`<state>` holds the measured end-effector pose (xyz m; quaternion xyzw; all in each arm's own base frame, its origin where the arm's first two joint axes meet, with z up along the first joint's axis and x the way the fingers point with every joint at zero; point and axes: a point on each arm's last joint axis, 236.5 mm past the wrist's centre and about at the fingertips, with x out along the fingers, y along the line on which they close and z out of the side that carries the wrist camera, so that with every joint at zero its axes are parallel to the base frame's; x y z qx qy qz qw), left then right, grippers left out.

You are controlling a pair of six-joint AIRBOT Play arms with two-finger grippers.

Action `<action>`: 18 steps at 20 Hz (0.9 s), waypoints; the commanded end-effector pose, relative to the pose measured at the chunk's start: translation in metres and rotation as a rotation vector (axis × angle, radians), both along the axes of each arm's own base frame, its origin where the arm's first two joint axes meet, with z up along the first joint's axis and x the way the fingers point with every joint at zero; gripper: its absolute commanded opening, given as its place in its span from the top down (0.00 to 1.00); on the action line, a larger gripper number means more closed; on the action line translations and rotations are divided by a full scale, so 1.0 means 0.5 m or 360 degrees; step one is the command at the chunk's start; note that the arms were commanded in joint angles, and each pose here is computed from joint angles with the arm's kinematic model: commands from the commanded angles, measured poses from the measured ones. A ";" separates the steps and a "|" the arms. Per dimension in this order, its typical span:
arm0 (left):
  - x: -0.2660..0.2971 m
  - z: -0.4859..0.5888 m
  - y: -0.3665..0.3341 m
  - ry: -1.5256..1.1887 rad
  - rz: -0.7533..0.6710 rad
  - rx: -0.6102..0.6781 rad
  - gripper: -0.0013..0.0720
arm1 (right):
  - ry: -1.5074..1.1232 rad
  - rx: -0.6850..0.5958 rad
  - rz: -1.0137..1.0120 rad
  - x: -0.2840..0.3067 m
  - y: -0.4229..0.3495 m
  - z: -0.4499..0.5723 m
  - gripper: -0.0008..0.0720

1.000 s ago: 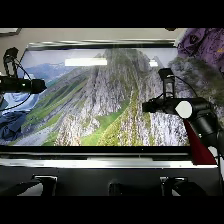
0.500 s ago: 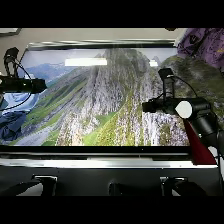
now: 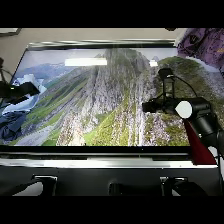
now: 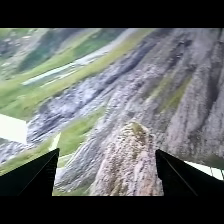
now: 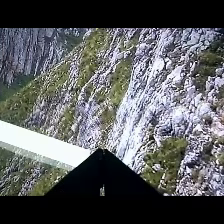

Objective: Fold the clothes and pants, and hang the long-sleeved shirts on hangers.

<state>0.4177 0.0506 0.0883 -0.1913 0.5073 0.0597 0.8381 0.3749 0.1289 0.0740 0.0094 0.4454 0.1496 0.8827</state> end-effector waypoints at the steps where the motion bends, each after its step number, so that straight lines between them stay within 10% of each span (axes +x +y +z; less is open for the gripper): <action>1: -0.066 0.006 0.179 0.0073 0.0445 0.0102 0.00 | -0.0001 0.0004 0.0000 0.000 0.001 0.001 0.94; 7: -0.153 -0.056 0.412 0.0047 0.0973 0.0128 0.00 | 0.0001 0.0003 0.0001 -0.001 0.001 0.001 0.94; 17: -0.167 -0.265 0.514 0.0135 0.1136 0.0095 0.00 | 0.0005 0.0001 0.0002 -0.002 0.001 0.000 0.94; 18: -0.169 -0.279 0.511 0.0162 0.1135 0.0081 0.25 | 0.0005 0.0001 0.0002 -0.002 0.001 0.000 0.94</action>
